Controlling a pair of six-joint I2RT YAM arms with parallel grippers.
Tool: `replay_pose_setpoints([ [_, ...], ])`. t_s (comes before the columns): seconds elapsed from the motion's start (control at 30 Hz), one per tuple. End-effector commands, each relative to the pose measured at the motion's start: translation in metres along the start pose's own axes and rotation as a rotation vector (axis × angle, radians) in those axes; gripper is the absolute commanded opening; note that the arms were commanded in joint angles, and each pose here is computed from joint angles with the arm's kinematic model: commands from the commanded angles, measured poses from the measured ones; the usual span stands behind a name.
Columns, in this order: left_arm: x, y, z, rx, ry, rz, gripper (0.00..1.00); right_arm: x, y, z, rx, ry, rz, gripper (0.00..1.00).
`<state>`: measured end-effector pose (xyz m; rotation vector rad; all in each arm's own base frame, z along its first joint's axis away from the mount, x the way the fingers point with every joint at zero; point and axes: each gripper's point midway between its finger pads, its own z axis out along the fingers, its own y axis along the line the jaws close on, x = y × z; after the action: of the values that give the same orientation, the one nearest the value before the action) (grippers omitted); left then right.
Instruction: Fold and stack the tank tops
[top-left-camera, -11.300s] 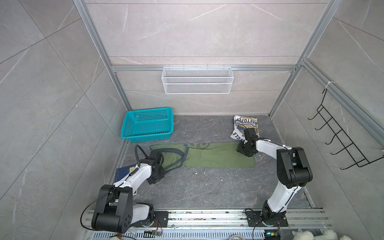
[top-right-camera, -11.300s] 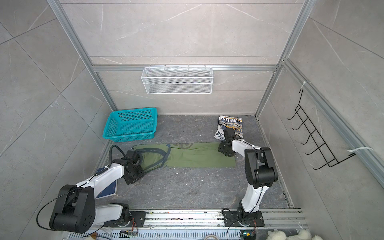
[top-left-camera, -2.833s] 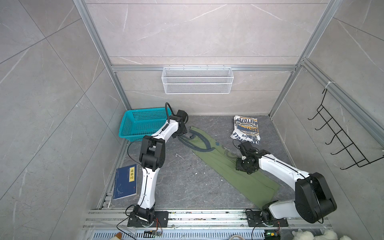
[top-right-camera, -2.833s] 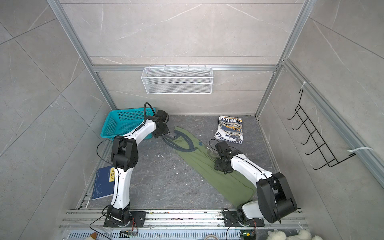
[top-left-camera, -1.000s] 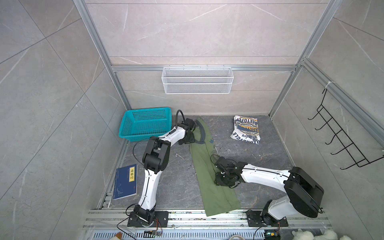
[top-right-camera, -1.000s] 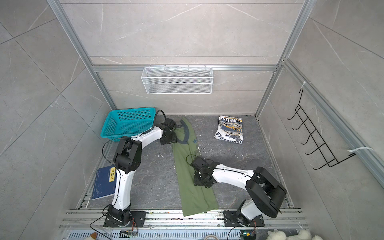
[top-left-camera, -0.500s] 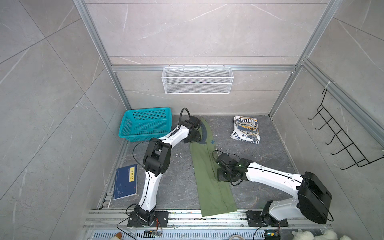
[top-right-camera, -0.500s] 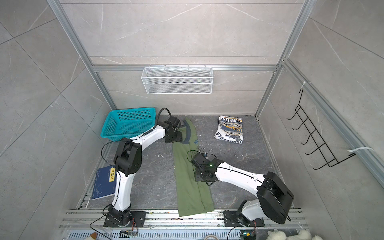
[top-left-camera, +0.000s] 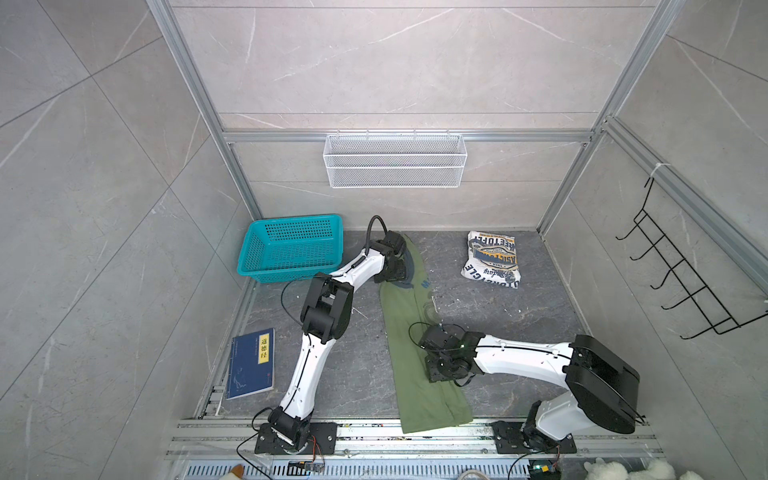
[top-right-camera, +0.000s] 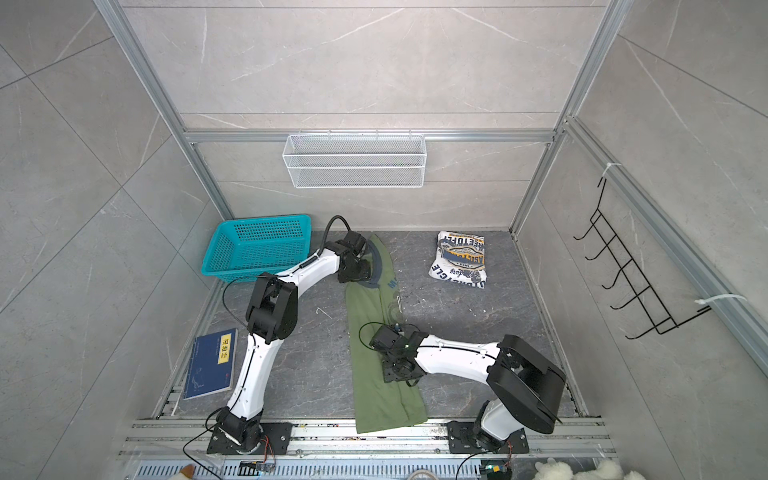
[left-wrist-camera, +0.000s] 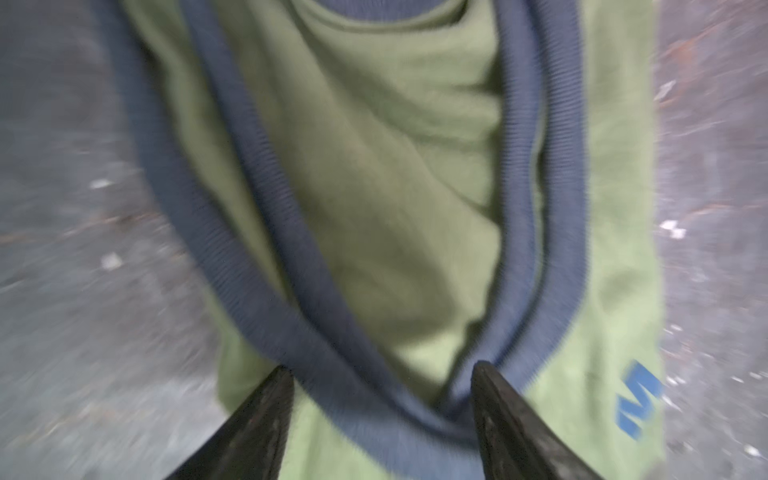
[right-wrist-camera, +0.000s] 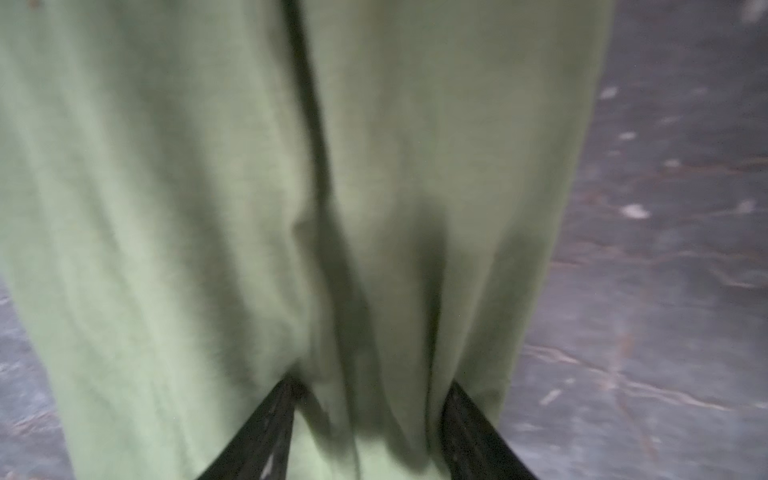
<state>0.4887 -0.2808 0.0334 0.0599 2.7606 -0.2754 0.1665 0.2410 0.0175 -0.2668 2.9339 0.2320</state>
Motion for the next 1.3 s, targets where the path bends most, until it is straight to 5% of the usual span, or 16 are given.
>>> replay_pose_setpoints([
  [0.0, -0.005, -0.008, 0.007, 0.033, 0.011, 0.069, 0.7, 0.014, 0.033, 0.01, -0.077, 0.052, -0.006, 0.59],
  [0.27, -0.017, -0.026, -0.005, 0.071, 0.009, 0.094, 0.7, -0.008, 0.037, -0.023, -0.044, -0.066, 0.017, 0.59],
  [0.53, -0.005, -0.02, -0.147, 0.105, -0.046, -0.048, 0.75, 0.007, 0.003, -0.065, -0.059, -0.13, 0.005, 0.59],
  [0.8, 0.134, 0.033, -0.207, 0.159, -0.036, -0.151, 0.76, 0.058, -0.014, -0.06, -0.154, -0.051, 0.108, 0.59],
  [1.07, 0.303, 0.054, -0.194, 0.208, 0.133, -0.282, 0.72, 0.096, 0.001, -0.045, -0.286, 0.0, 0.194, 0.57],
  [1.27, 0.377, 0.057, -0.18, 0.195, 0.186, -0.304, 0.69, 0.12, 0.0, -0.029, -0.315, 0.02, 0.274, 0.55],
])
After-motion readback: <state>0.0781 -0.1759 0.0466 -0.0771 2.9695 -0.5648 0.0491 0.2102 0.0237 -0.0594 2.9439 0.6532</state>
